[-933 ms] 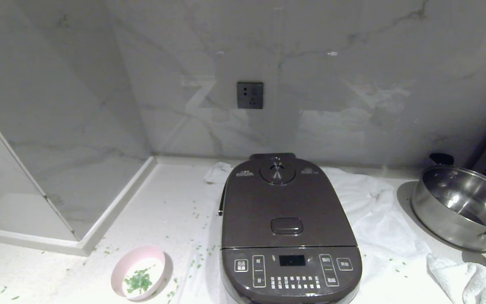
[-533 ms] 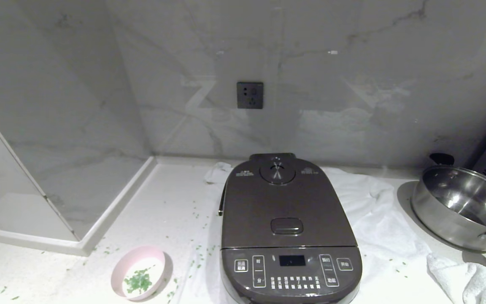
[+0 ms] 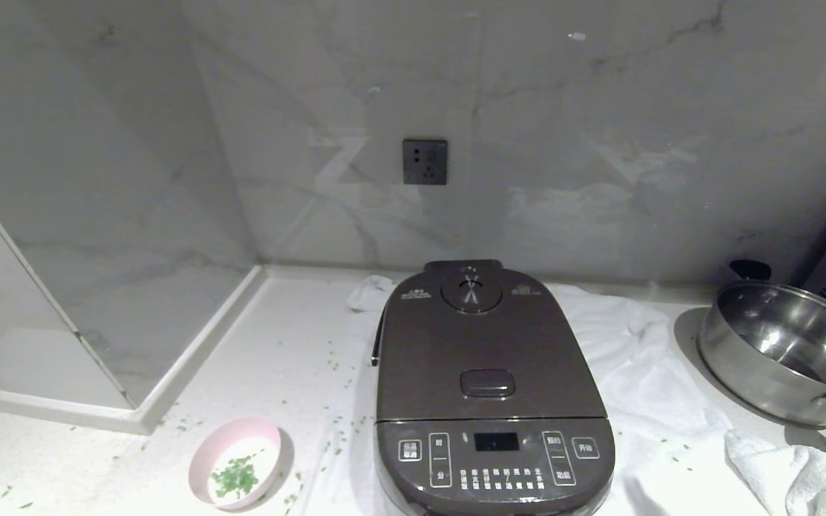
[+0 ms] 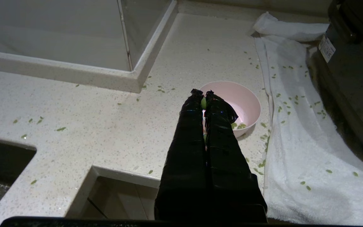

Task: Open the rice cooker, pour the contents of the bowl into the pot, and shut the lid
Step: Open the rice cooker

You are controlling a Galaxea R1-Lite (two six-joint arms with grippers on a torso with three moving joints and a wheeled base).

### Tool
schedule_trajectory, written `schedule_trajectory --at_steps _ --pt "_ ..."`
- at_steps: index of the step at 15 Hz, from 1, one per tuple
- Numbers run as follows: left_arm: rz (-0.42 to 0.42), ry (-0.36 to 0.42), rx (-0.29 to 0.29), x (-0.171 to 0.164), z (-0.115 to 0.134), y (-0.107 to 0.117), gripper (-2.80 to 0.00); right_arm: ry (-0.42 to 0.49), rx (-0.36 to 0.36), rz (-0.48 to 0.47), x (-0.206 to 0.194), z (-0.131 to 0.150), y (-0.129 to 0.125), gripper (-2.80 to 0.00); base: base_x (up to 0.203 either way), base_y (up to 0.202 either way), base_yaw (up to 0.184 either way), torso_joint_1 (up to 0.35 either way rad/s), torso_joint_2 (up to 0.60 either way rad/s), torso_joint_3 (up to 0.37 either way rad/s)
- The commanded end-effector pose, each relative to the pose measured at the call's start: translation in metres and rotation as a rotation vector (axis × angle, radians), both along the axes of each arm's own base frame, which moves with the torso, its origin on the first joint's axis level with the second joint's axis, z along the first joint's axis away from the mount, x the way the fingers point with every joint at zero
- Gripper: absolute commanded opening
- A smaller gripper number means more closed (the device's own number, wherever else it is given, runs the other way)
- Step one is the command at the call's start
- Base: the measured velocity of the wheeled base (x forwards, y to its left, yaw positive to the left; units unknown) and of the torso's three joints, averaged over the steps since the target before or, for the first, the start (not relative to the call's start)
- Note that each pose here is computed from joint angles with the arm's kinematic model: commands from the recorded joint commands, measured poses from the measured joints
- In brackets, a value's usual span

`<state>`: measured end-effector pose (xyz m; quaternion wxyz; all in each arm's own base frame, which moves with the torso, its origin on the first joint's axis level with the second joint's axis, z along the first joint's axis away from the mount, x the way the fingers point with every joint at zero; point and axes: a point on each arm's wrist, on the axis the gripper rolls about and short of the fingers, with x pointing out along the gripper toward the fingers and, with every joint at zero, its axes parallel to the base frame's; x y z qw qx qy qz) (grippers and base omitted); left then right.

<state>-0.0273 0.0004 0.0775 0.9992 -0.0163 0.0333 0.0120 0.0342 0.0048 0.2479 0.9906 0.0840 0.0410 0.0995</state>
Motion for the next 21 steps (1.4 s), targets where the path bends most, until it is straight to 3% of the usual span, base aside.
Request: schedule_trajectory --at_steps 1,5,7,9,11,14,16,21 --pt "0.002 -0.001 0.0 0.0 0.0 0.0 -2.8 0.209 0.046 0.094 0.087 0.021 0.013 -2.8 0.0 0.0 0.0 0.0 0.0 0.0" --pt "0.002 -0.001 0.0 0.0 0.0 0.0 -2.8 0.425 0.099 0.344 0.153 0.017 0.095 -2.8 0.0 0.0 0.0 0.0 0.0 0.0" --pt "0.002 0.0 0.0 0.0 0.0 0.0 -2.8 0.514 0.127 0.414 0.167 0.009 0.138 -2.8 0.0 0.0 0.0 0.0 0.0 0.0" --pt "0.002 -0.001 0.0 0.0 0.0 0.0 -2.8 0.596 0.153 0.504 0.166 0.002 0.165 -2.8 0.0 0.0 0.0 0.0 0.0 0.0" --pt "0.002 -0.001 0.0 0.0 0.0 0.0 -2.8 0.705 0.164 0.591 0.159 -0.006 0.176 -2.8 0.0 0.0 0.0 0.0 0.0 0.0" --pt "0.002 0.0 0.0 0.0 0.0 0.0 -2.8 0.741 0.175 0.606 0.164 -0.011 0.177 -2.8 0.0 0.0 0.0 0.0 0.0 0.0" --pt "0.002 -0.001 0.0 0.0 0.0 0.0 -2.8 0.834 0.225 0.661 0.169 -0.02 0.181 -2.8 0.0 0.0 0.0 0.0 0.0 0.0" --pt "0.002 -0.001 0.0 0.0 0.0 0.0 -2.8 0.888 0.2 0.583 0.191 -0.046 0.174 -2.8 0.0 0.0 0.0 0.0 0.0 0.0"
